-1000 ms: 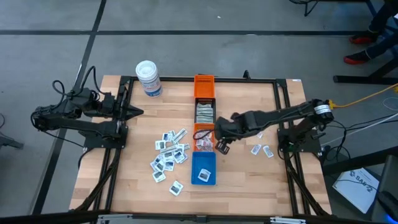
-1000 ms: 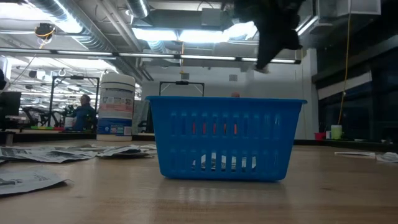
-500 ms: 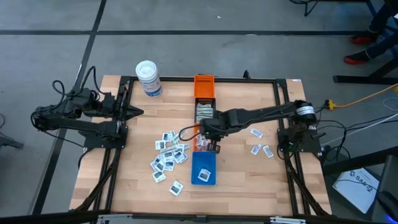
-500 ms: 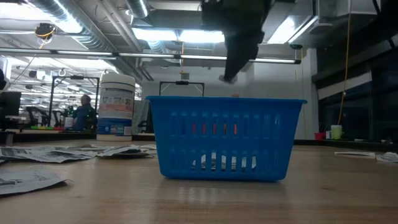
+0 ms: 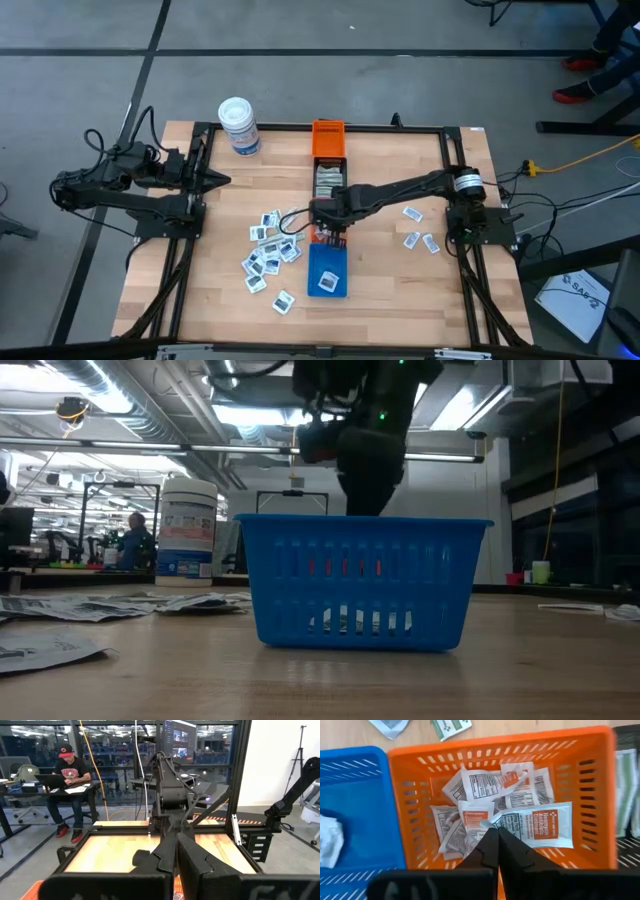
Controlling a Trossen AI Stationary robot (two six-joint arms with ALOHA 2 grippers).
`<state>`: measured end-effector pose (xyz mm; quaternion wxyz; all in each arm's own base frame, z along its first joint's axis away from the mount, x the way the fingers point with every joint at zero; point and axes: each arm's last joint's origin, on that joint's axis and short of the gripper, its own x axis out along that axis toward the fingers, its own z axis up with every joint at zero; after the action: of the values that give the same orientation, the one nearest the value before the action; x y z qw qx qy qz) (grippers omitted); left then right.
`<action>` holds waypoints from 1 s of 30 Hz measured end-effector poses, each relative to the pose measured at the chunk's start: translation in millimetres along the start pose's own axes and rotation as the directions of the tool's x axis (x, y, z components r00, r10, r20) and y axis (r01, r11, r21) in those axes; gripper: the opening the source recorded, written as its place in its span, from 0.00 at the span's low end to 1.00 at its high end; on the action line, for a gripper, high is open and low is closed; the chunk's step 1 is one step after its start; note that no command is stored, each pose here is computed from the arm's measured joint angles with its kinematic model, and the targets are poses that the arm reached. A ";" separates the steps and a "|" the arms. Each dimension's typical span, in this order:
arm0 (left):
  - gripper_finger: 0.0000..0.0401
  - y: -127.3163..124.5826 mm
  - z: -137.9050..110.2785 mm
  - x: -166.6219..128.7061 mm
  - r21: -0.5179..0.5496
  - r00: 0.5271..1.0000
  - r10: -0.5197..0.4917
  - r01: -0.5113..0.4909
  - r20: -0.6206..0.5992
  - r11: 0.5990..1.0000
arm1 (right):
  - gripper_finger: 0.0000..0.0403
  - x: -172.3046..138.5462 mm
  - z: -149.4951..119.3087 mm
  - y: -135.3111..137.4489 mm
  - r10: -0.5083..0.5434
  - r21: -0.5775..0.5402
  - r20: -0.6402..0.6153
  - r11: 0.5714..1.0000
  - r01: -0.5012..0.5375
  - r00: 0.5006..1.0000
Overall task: Pick & Place First Aid Supplies
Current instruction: Put the orange ointment pack into the bottom orange bin
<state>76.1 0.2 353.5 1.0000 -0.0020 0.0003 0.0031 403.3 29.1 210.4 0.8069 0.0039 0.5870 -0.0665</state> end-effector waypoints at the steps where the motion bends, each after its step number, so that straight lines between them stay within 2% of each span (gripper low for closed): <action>1: 0.02 0.0 0.0 -0.1 0.000 1.000 0.000 0.000 0.000 1.000 | 0.01 3.4 0.0 0.4 -0.001 -0.008 -0.007 1.000 0.001 1.000; 4: 0.02 0.0 0.0 0.0 0.000 1.000 0.001 -0.001 0.000 1.000 | 0.01 10.9 -0.7 1.3 -0.004 -0.016 -0.026 1.000 0.003 1.000; 9: 0.03 0.0 0.0 0.0 0.000 1.000 0.000 0.000 0.000 1.000 | 0.06 11.7 1.5 3.5 0.057 -0.013 -0.012 0.998 -0.057 0.998; 13: 0.03 0.0 0.0 -0.1 0.000 1.000 0.000 0.000 0.000 1.000 | 0.17 11.6 2.9 5.0 0.094 -0.013 -0.001 0.995 -0.094 0.996; 19: 0.03 0.0 0.0 0.0 0.000 1.000 0.000 0.000 0.000 1.000 | 0.39 9.9 3.2 5.0 0.104 -0.005 0.004 0.995 -0.104 0.995; 22: 0.03 0.0 0.0 0.0 0.000 1.000 0.000 0.000 0.000 1.000 | 0.49 -2.2 4.5 3.6 0.109 0.001 0.039 0.994 -0.110 0.993; 26: 0.03 0.0 0.0 -0.1 0.000 1.000 0.001 -0.001 0.000 1.000 | 0.57 -21.5 5.0 1.0 0.110 0.032 0.089 0.993 -0.114 0.990; 30: 0.02 0.0 0.0 -0.1 0.000 1.000 0.000 0.000 0.000 1.000 | 0.60 -42.3 4.1 -1.8 0.118 0.091 0.137 0.987 -0.131 0.984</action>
<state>76.0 0.2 353.5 1.0000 -0.0020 0.0001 0.0032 394.2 31.3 251.9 0.8451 0.0764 0.5271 -0.0453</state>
